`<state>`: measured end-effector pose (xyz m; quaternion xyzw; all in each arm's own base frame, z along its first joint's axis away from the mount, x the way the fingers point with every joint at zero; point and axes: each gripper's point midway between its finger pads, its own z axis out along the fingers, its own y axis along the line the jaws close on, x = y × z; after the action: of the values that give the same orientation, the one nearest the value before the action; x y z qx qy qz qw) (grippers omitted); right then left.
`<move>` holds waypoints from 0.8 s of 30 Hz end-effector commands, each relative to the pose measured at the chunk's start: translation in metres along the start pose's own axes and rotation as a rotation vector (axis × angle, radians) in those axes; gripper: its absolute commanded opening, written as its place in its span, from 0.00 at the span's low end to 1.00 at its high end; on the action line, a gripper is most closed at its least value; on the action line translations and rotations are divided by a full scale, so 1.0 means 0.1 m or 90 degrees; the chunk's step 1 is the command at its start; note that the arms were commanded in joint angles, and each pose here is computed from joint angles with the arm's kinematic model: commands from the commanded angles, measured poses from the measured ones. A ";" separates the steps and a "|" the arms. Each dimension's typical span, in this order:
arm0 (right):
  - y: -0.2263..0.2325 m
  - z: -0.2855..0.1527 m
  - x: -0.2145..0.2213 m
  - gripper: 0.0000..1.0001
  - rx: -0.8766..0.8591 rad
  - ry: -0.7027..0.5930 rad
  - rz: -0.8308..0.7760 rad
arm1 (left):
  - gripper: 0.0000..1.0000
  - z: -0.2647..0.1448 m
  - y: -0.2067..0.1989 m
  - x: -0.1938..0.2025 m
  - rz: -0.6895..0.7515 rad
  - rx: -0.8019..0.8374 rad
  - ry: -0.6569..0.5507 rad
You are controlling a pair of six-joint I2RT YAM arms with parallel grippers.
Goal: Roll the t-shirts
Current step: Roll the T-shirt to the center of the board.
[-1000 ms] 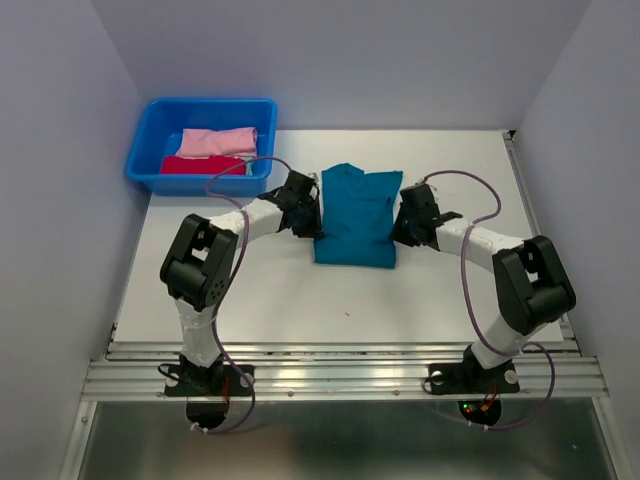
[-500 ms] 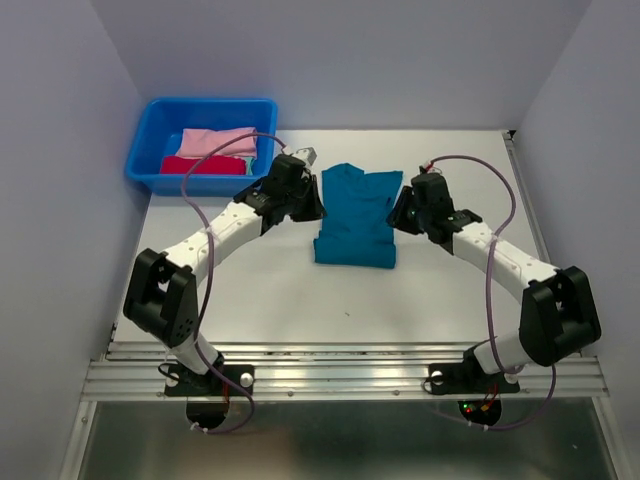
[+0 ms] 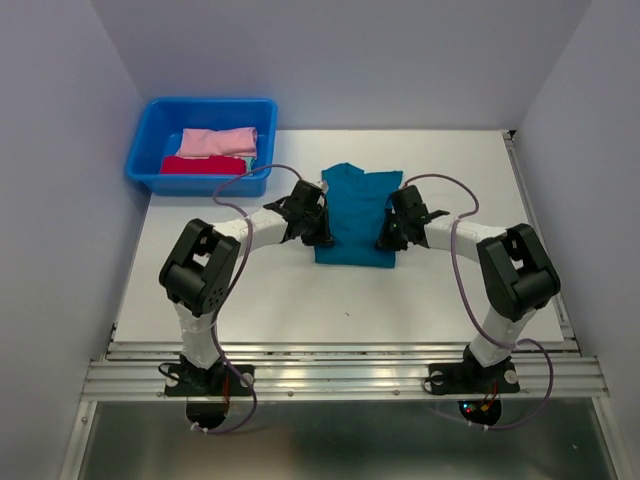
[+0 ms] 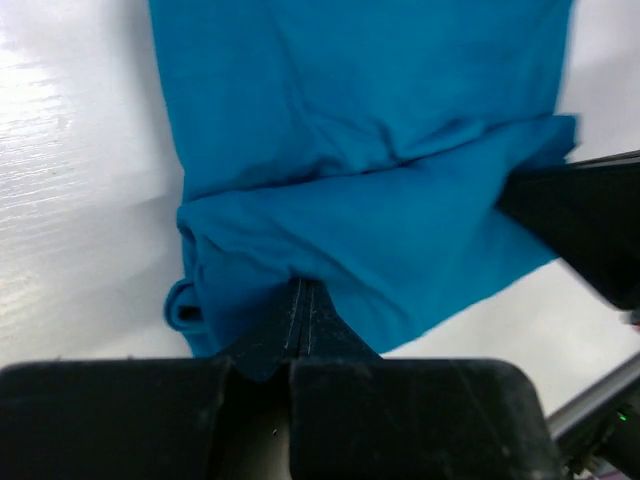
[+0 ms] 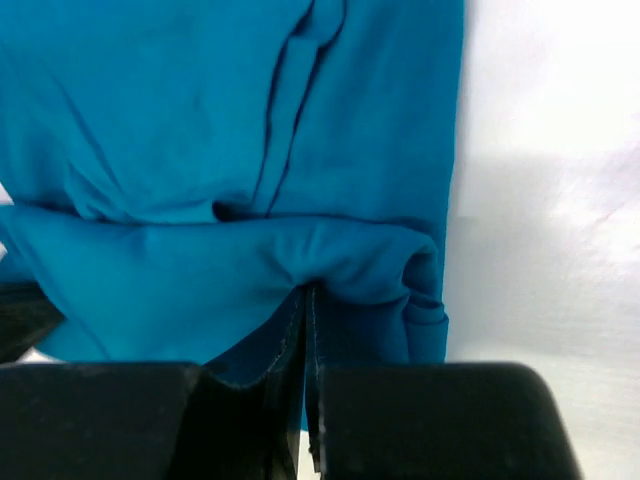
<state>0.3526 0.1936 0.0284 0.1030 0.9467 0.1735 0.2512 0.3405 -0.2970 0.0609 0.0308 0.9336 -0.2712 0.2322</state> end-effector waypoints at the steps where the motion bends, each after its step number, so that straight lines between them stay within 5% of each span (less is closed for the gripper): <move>1: -0.13 0.07 -0.19 0.05 0.072 -0.038 -0.007 | 0.00 0.12 0.12 -0.09 0.006 -0.039 -0.023; 11: 0.00 -0.43 -0.50 0.11 0.062 -0.134 -0.020 | 0.00 -0.13 -0.02 -0.28 0.034 -0.060 -0.077; 18: -0.05 0.00 -0.34 0.08 0.070 -0.072 -0.023 | 0.00 0.24 0.15 -0.06 0.025 -0.073 -0.023; 24: -0.15 0.00 -0.01 0.07 0.073 -0.038 -0.017 | 0.00 0.16 0.21 0.12 0.024 -0.072 -0.006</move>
<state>0.3729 0.1764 0.0298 0.1157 0.9435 0.1097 0.2904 0.3552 -0.2939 0.0318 0.0214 0.9437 -0.2172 0.2485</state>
